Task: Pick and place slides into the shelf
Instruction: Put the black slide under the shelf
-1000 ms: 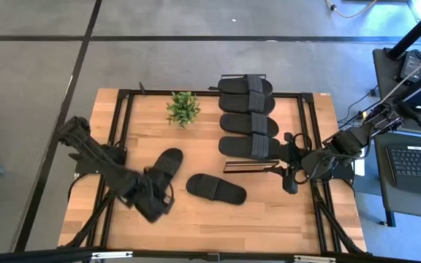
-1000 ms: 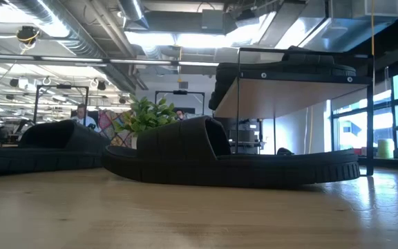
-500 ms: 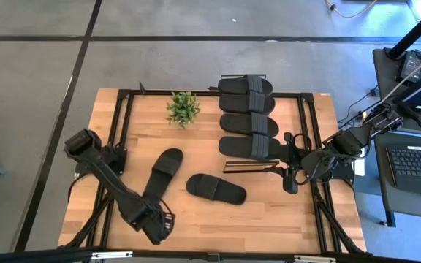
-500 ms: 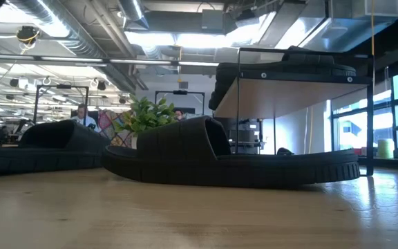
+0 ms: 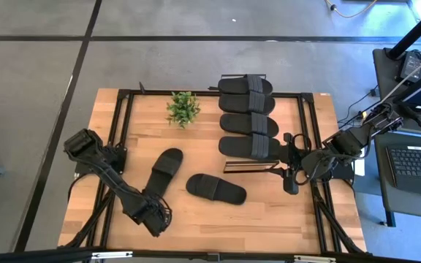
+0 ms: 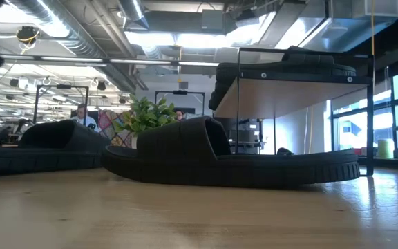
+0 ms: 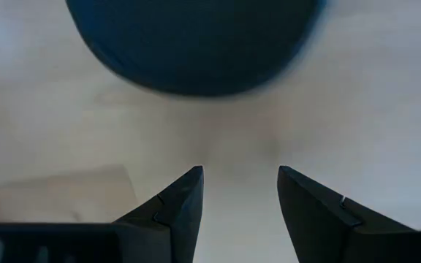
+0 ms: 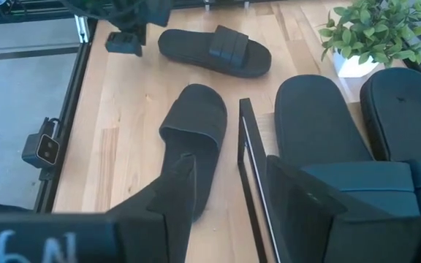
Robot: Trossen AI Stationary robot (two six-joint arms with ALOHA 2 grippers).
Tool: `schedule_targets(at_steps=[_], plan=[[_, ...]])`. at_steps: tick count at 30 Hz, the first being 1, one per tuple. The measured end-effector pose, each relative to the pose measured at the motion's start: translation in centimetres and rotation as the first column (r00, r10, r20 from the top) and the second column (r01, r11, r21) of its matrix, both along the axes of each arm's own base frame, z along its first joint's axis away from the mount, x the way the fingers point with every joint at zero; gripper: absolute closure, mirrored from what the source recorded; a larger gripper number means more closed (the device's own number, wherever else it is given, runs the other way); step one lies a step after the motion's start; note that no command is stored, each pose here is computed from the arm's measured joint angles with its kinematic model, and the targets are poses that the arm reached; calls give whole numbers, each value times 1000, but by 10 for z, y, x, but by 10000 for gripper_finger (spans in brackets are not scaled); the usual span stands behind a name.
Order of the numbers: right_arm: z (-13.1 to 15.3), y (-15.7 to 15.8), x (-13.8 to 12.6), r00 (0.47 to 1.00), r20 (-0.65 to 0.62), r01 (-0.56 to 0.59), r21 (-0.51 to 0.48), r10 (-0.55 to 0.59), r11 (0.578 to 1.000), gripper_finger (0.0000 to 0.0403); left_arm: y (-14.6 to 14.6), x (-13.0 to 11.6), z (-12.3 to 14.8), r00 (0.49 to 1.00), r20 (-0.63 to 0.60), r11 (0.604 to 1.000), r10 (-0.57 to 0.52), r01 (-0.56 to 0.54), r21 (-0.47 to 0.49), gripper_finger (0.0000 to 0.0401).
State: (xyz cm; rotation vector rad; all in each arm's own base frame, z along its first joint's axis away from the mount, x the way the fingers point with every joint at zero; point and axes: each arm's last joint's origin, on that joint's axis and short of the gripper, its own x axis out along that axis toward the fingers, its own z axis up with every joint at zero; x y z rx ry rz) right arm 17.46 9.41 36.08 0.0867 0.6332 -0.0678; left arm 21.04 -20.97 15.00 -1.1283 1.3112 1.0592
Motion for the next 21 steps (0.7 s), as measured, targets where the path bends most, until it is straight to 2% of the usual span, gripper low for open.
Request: schedule_targets(at_steps=[5,10,21], plan=[[0,0,0,1000,0,1,2,-1,1000,236,8,-10,-11,998,-61,1000,-3,2,-15,235],[0,0,0,1000,1,2,3,-2,1000,236,12,-12,-16,997,-73,1000,0,0,-8,235],[1,1,1,1000,18,3,14,-3,1000,236,29,-7,-17,987,-138,996,-84,88,22,235]])
